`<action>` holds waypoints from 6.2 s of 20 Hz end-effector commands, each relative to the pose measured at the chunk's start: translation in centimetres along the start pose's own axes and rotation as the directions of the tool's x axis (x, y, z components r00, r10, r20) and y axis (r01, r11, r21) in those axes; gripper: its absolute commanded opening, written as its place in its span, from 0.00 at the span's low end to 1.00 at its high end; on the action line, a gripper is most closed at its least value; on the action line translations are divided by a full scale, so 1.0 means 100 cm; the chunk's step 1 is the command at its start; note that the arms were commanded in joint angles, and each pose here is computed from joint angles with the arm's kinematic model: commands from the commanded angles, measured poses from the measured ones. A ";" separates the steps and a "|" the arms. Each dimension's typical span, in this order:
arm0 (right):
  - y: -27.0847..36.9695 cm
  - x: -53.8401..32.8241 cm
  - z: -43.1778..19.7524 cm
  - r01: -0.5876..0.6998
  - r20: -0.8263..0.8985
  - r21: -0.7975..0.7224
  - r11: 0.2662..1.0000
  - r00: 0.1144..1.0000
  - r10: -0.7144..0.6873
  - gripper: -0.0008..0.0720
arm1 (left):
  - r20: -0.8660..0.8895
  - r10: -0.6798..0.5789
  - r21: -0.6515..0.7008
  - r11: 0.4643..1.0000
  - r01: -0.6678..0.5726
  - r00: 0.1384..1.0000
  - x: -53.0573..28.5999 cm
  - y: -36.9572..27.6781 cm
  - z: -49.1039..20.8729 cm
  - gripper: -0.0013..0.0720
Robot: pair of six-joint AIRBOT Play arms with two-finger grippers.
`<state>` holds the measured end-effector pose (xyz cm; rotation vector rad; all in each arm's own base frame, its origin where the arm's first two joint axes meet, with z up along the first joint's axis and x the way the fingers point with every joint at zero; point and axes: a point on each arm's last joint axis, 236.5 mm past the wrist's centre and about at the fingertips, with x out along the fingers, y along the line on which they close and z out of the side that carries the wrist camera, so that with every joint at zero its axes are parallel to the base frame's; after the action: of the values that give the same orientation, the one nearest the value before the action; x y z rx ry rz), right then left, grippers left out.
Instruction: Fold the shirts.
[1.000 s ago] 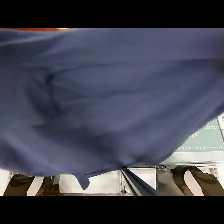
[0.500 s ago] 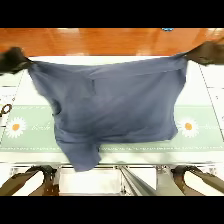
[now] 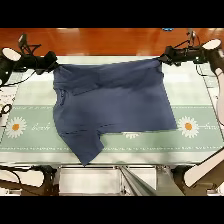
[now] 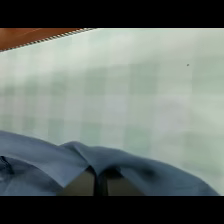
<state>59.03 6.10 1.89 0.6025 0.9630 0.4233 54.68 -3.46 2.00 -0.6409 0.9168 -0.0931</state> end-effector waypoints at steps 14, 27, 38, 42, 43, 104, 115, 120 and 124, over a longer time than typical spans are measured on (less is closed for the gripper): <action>-0.067 -0.023 -0.105 0.127 -0.465 0.028 0.992 0.880 -0.100 0.04 | -0.506 0.074 0.089 0.996 -0.033 0.859 -0.032 0.052 -0.105 0.05; -0.083 -0.021 -0.127 0.254 -0.530 0.037 0.966 0.825 -0.197 0.31 | -0.617 0.073 0.026 0.997 -0.072 0.784 -0.032 0.068 -0.152 0.12; -0.111 -0.128 -0.172 0.445 -0.385 0.194 0.874 0.854 -0.349 0.58 | -0.482 0.213 0.001 0.970 -0.243 0.850 -0.135 0.119 -0.171 0.71; -0.100 -0.137 -0.238 0.275 -0.192 0.390 0.879 0.958 -0.214 0.58 | -0.217 -0.123 -0.397 0.918 0.028 0.968 -0.153 0.095 -0.206 0.71; -0.094 -0.139 -0.246 0.220 -0.151 0.425 0.878 0.974 -0.171 0.58 | -0.161 -0.158 -0.453 0.889 0.069 0.974 -0.156 0.093 -0.213 0.71; -0.051 -0.053 -0.102 0.106 -0.176 0.194 0.975 0.982 -0.072 0.04 | -0.300 -0.060 -0.146 0.989 0.016 0.952 -0.022 0.038 -0.107 0.04; -0.069 -0.011 -0.078 0.093 -0.164 0.229 0.969 0.985 -0.056 0.04 | -0.299 -0.081 -0.166 0.986 0.031 0.951 0.032 0.039 -0.062 0.04; -0.077 0.001 -0.066 0.074 -0.105 0.271 0.960 0.993 -0.047 0.04 | -0.305 -0.087 -0.163 0.986 0.038 0.949 0.047 0.040 -0.061 0.05; -0.074 0.003 -0.053 0.045 -0.048 0.301 0.952 0.998 -0.032 0.48 | -0.333 -0.094 -0.146 0.988 0.047 0.938 0.052 0.030 -0.072 0.35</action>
<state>54.26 2.12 -5.72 0.8137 1.1260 0.2619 51.95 -5.32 -6.24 -0.7975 1.2235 -0.1997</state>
